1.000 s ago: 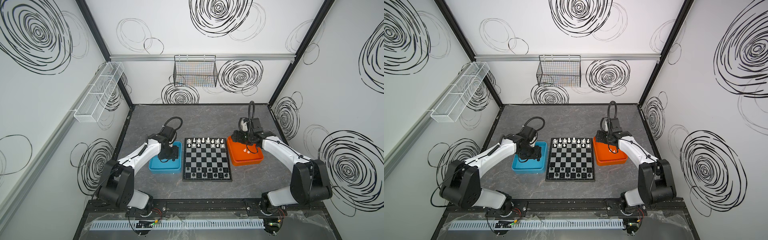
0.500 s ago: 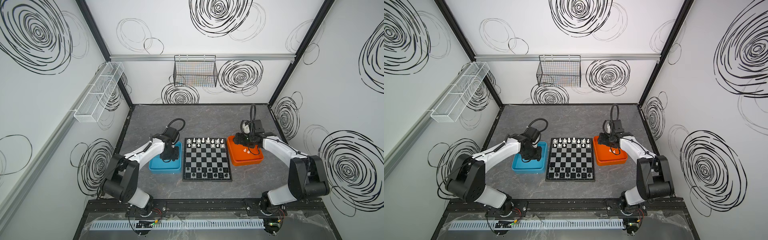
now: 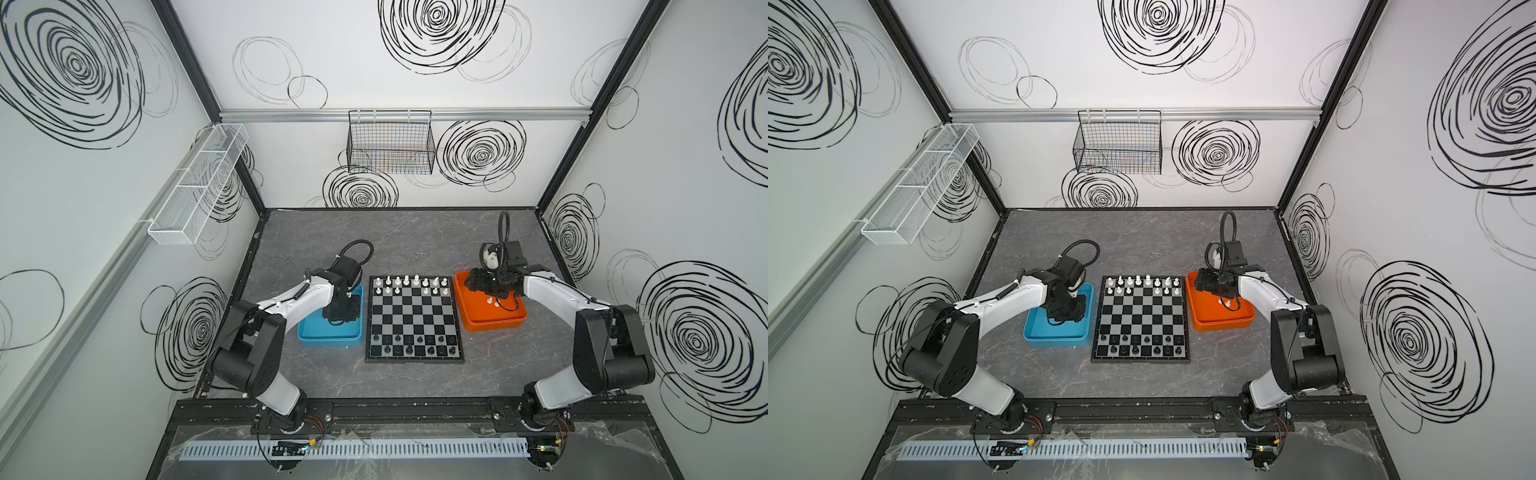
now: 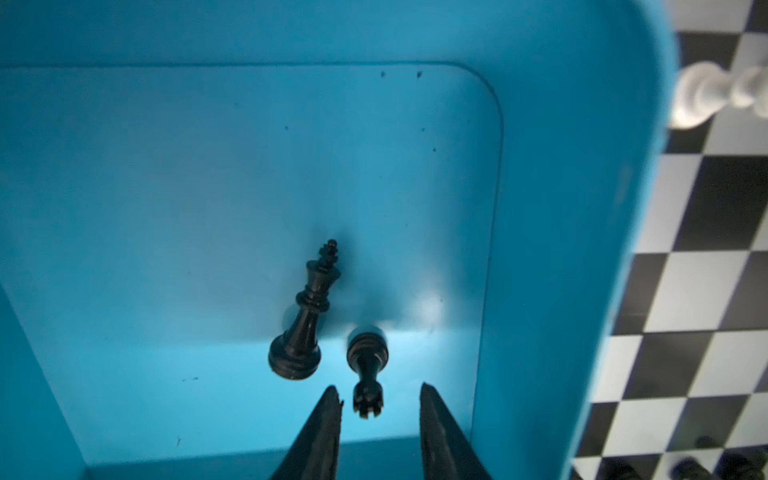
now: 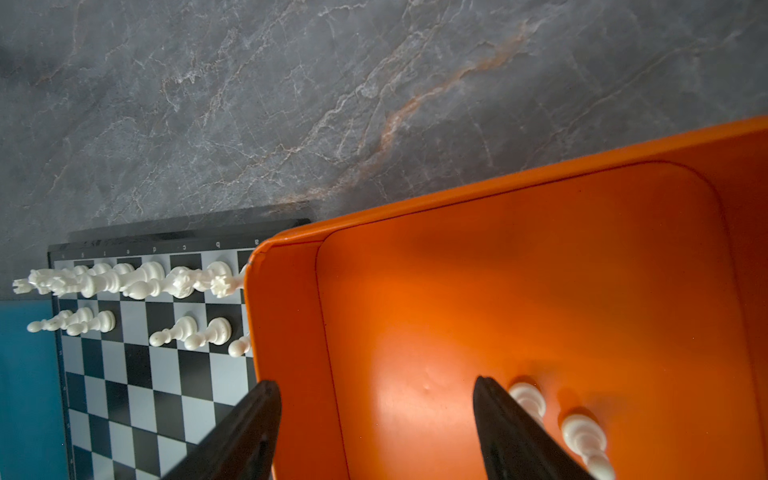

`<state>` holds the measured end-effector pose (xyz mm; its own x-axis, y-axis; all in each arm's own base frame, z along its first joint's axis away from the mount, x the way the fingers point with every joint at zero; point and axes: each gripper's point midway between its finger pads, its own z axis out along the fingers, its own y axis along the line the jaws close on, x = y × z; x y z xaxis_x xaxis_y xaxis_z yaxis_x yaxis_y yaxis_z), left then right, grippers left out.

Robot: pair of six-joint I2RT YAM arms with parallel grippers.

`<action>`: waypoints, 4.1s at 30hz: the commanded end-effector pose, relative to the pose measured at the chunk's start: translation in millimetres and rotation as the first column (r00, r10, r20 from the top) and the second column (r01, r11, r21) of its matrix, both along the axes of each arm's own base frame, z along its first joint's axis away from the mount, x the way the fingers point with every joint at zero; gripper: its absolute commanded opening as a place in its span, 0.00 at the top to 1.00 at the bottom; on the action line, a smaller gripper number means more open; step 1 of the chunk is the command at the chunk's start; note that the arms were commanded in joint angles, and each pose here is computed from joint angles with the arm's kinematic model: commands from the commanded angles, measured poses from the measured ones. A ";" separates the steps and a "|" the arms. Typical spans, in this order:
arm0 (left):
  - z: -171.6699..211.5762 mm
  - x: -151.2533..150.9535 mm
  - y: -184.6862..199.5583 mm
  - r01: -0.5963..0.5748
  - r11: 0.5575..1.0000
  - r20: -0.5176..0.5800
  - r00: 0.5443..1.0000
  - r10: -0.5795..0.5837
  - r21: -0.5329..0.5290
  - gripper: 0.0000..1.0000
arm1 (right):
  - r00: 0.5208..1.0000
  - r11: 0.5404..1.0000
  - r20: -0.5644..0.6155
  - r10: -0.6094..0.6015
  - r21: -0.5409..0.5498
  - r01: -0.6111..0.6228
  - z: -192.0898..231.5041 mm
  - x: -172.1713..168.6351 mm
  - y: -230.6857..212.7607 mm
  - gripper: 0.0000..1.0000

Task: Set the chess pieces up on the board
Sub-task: 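Close the left gripper on the black pawn in the blue tray, then carry the black pawn with the left gripper to the board's black rows, then lower the black pawn onto the edge square and open the left gripper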

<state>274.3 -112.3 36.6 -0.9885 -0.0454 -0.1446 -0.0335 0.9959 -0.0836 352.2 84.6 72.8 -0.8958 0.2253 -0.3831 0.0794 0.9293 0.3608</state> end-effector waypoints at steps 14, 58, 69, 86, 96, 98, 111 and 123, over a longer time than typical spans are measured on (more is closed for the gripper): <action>-12.6 -1.7 1.1 0.012 1.000 -0.017 1.000 -0.011 0.023 0.73 | 0.999 1.000 -0.028 0.016 0.001 -0.016 -11.0 -2.7 -0.1 0.24; 84.0 -20.6 -16.5 0.168 0.984 0.057 0.984 -0.171 0.064 0.85 | 0.999 1.000 -0.029 0.022 0.023 -0.021 -7.2 -6.4 3.0 0.25; 70.2 -70.2 -76.8 0.283 0.959 0.014 0.959 -0.282 -0.008 0.83 | 0.999 0.999 -0.028 0.027 0.024 -0.027 -5.9 -10.7 3.5 0.25; 24.9 -95.7 -97.9 0.323 0.946 -0.035 0.945 -0.324 -0.025 0.82 | 0.999 0.999 -0.039 0.025 0.020 -0.025 -10.0 -17.1 2.1 0.25; 13.5 -97.7 -98.9 0.321 0.947 -0.046 0.946 -0.322 -0.027 0.81 | 0.998 0.999 -0.049 0.026 0.021 -0.025 -13.4 -17.5 2.3 0.24; 11.4 -98.4 -98.5 0.323 0.946 -0.051 0.945 -0.324 -0.025 0.81 | 0.998 1.000 -0.054 0.025 0.019 -0.024 -15.0 -17.9 2.0 0.24; 3.5 -101.0 -94.3 0.327 0.945 -0.063 0.943 -0.327 -0.010 0.81 | 0.998 0.999 -0.060 0.028 0.022 -0.026 -17.8 -18.1 2.8 0.24; 0.5 -101.5 -92.9 0.324 0.946 -0.066 0.944 -0.324 -0.007 0.76 | 0.997 0.999 -0.070 0.028 0.020 -0.027 -21.4 -20.6 2.3 0.24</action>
<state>174.4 -206.6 41.6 -0.9539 0.2874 -0.0866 0.2951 0.9506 -0.0962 336.5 89.7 56.8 -0.9209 0.2090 -0.3290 0.0730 0.9216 0.3811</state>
